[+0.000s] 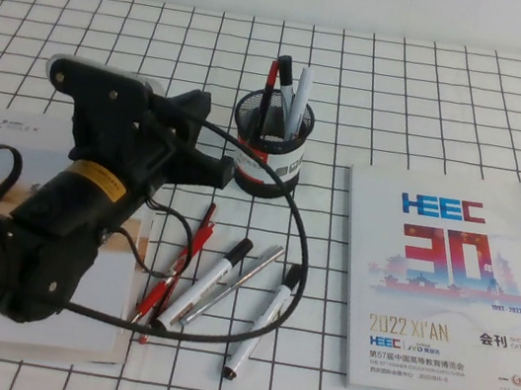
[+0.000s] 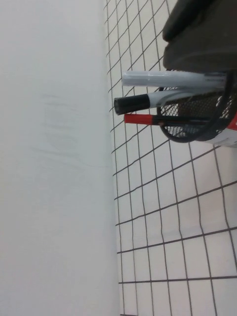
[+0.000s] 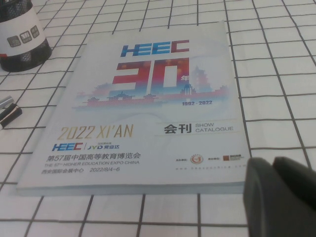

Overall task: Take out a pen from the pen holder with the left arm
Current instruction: 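Take a marker out of the pen holder and lay it on the table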

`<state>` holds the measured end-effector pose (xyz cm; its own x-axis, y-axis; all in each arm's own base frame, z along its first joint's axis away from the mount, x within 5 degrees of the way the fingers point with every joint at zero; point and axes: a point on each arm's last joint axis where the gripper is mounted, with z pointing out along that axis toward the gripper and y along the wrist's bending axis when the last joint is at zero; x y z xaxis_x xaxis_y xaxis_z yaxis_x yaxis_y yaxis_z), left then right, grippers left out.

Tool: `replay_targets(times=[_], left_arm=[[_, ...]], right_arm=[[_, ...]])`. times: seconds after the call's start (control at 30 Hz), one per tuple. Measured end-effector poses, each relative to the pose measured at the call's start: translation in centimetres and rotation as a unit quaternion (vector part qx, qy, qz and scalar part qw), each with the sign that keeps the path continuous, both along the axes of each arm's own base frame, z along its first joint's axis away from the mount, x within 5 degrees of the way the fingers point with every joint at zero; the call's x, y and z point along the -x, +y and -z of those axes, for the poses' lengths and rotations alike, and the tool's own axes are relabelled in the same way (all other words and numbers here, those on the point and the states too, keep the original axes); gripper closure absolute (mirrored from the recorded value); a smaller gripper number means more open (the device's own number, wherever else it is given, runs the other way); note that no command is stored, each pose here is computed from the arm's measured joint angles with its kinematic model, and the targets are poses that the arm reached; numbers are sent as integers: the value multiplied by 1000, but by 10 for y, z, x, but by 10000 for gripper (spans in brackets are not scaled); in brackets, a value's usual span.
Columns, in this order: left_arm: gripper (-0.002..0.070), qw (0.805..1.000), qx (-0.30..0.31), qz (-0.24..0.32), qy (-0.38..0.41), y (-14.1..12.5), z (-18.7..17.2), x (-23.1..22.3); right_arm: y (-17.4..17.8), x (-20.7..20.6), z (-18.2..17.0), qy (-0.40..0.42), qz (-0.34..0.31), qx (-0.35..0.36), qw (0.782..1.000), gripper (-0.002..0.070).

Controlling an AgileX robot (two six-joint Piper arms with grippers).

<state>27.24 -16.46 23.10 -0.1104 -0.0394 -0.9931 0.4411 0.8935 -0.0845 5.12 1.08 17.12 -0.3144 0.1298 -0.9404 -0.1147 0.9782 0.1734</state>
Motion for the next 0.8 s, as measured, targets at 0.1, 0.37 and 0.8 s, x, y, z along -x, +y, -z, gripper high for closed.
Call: replay_targets(times=[0.1,0.37,0.8], left_arm=[[672,1000,7,-3,-5,-1,-2,-10],[442,1000,10,18,-16,-21,-3,-37],[380,999,-3,6,31,-48,22,-100]], right_arm=[[0,0,0,0,0,0,1000,691],[0,0,0,0,0,0,1000,691],[0,0,0,0,0,0,1000,691]])
